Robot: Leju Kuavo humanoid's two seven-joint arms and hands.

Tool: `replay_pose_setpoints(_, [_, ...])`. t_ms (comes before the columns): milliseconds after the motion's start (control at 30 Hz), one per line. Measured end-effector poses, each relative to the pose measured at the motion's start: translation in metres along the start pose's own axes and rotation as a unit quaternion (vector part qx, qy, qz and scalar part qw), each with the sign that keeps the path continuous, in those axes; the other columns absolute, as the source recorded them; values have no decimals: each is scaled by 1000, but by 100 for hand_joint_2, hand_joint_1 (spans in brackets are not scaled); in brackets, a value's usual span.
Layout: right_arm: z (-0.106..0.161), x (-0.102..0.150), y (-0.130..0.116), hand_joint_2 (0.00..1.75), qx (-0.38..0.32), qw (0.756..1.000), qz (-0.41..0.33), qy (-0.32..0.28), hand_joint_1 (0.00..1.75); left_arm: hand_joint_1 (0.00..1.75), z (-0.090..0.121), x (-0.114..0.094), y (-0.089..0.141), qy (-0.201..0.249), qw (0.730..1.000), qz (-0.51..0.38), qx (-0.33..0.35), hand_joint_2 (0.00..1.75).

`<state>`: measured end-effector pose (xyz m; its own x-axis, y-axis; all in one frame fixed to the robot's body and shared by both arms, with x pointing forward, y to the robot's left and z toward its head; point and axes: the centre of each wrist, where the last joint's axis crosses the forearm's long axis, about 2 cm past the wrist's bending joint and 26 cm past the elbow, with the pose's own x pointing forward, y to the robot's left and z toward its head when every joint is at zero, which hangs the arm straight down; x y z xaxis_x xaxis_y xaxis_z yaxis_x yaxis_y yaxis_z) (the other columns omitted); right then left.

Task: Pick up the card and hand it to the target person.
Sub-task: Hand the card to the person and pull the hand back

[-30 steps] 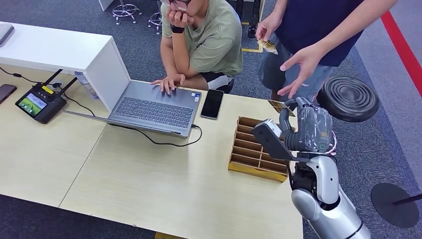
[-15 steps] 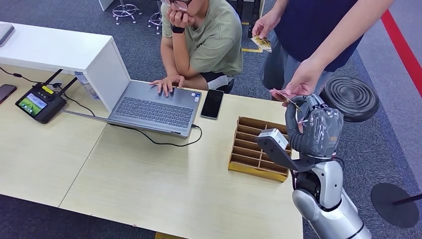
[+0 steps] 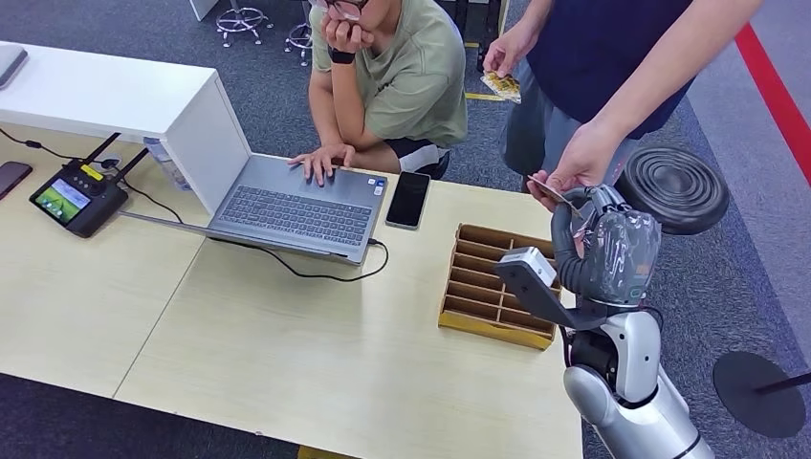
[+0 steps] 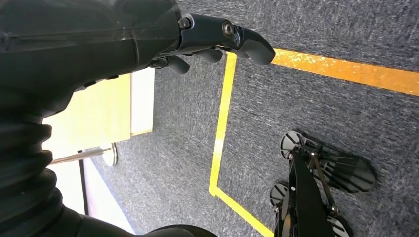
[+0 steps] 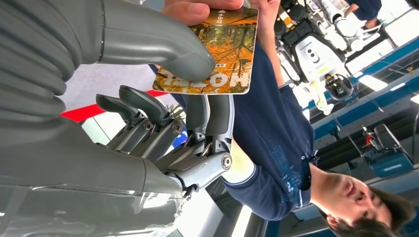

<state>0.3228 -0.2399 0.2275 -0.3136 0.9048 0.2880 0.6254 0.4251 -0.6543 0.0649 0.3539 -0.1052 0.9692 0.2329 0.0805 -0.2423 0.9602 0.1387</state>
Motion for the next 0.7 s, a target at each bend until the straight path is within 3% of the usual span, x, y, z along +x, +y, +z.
replay_pose_setpoints(33, [0,0,0,175,1,1000,0,0,149,0,0,0,0,0,1000,-2,0,131])
replay_pose_setpoints(67, [0,0,0,175,1,1000,0,0,128,0,0,0,0,0,1000,-2,-1,175])
replay_pose_setpoints(100, [0,0,0,175,1,1000,0,0,102,0,0,0,0,1,1000,1,-3,175])
replay_pose_setpoints(167, [0,0,1,175,2,1000,0,0,30,0,0,1,1,3,1000,8,-6,87])
replay_pose_setpoints(233, [0,0,1,175,2,1000,0,0,1,0,0,0,2,3,1000,13,-7,0])
replay_pose_setpoints(567, [1,-6,-4,175,-6,1000,0,13,0,0,0,1,3,9,1000,11,3,0])
replay_pose_setpoints(700, [0,-10,-10,175,-18,998,-44,34,0,0,0,0,2,11,1000,17,3,0])
